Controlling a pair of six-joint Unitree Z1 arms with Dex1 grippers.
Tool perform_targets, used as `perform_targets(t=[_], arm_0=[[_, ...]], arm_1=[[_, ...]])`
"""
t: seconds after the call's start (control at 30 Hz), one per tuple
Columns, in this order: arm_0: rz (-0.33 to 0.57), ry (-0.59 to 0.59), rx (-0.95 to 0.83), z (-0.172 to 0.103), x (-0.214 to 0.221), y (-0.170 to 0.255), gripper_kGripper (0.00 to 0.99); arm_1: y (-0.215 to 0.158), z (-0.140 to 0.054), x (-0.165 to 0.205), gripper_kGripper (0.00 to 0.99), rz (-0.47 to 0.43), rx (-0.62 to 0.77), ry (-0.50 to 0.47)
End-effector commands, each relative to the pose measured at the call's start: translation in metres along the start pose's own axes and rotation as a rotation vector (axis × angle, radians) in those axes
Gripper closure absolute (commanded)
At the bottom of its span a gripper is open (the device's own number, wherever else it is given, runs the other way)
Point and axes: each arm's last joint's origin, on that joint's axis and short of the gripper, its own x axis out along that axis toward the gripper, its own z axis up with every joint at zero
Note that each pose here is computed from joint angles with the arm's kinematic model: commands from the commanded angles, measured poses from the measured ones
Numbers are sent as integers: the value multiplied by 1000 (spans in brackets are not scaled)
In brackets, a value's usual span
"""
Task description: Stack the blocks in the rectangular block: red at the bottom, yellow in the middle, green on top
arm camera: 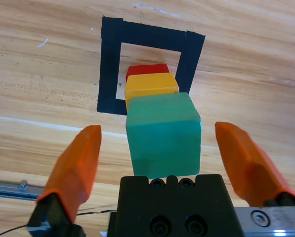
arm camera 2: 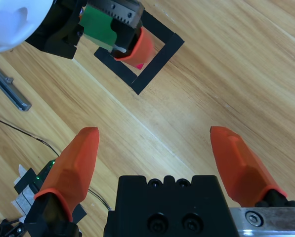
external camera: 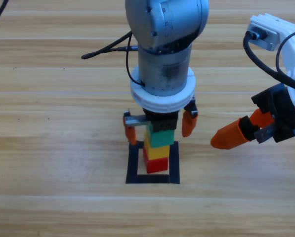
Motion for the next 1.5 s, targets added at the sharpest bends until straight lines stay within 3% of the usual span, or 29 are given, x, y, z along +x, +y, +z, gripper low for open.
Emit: perform_targets(t=[0.03, 0.2, 0.37, 0.47, 0.6, 0.87, 1.5], arm_0=[[30, 10, -28, 6, 5, 6, 0], [-60, -142, -46, -1, -50, 15, 0], [-148, -336, -5, -42, -122, 49, 0], [-147, -406, 31, -65, -135, 68, 0], [-138, -474, 85, -91, -132, 78, 0], [-157, -525, 205, -130, -83, 115, 0], [-172, -552, 237, -132, -66, 157, 0]], arm_1=[[2, -8, 0, 2, -23, -27, 1], [1, -8, 1, 2, -42, -28, -4], [2, -8, -1, 2, -43, -30, -8], [2, -9, -3, 2, -43, -30, -12], [2, -10, -4, 2, -46, -31, -16], [1, -9, -2, 2, -51, -31, -15], [1, -9, -1, 2, -54, -31, -16]])
